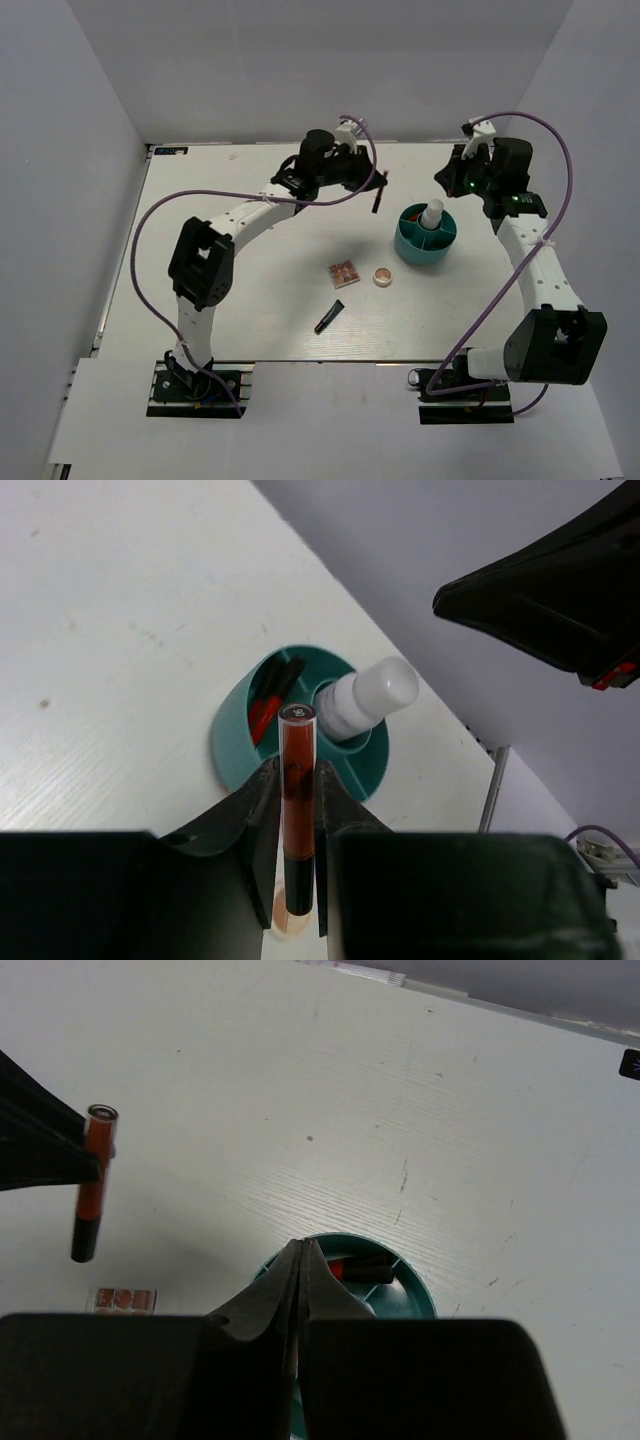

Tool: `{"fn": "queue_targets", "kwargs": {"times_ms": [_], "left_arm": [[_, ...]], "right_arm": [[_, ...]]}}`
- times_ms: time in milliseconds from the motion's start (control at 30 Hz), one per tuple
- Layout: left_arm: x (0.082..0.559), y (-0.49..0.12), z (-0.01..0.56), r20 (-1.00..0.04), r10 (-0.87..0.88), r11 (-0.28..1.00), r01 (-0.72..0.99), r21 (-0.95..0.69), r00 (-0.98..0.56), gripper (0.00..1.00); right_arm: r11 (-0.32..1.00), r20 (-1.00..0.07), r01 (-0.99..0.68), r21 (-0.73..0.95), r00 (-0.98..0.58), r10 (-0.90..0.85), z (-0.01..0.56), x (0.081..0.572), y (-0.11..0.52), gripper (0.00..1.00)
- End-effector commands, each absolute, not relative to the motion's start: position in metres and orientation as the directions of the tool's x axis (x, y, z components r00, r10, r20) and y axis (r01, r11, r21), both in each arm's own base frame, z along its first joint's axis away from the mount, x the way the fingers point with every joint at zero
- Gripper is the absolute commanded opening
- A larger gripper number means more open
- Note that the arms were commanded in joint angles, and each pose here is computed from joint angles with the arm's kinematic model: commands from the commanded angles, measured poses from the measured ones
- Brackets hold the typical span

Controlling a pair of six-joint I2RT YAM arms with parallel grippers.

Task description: Organize the makeup

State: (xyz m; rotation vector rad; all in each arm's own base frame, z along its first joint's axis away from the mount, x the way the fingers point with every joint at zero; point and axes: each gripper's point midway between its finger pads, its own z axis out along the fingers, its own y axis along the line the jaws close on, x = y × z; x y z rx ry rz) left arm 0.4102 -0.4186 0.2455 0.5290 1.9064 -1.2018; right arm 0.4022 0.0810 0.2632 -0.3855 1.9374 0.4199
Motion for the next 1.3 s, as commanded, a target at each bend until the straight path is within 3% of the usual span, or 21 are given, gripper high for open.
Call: {"fn": "queue_targets", "kwargs": {"times_ms": [0, 400, 1200, 1267], "left_arm": [[0.414, -0.453, 0.29, -0.861, -0.142, 0.364, 0.783, -0.504, -0.488, 0.0], [0.448, -0.507, 0.271, -0.93, -0.24, 0.401, 0.845, -0.355, -0.277, 0.0], [0.427, -0.548, 0.213, -0.93, -0.168, 0.36, 0.858, -0.366, -0.326, 0.0], [0.428, -0.547, 0.209, -0.928, -0.159, 0.374, 0.849, -0.372, -0.337, 0.1]], "right_arm": [[0.904, -0.937, -0.407, 0.128, -0.349, -0.024, 0.284, 0.409, 0.065, 0.0], [0.915, -0.942, -0.377, 0.146, -0.336, 0.012, 0.285, 0.403, 0.044, 0.0], [0.908, -0.944, -0.385, 0.163, -0.329, 0.03, 0.271, 0.397, 0.036, 0.0], [0.907, -0.945, -0.39, 0.159, -0.326, 0.025, 0.27, 0.396, 0.036, 0.0]]}}
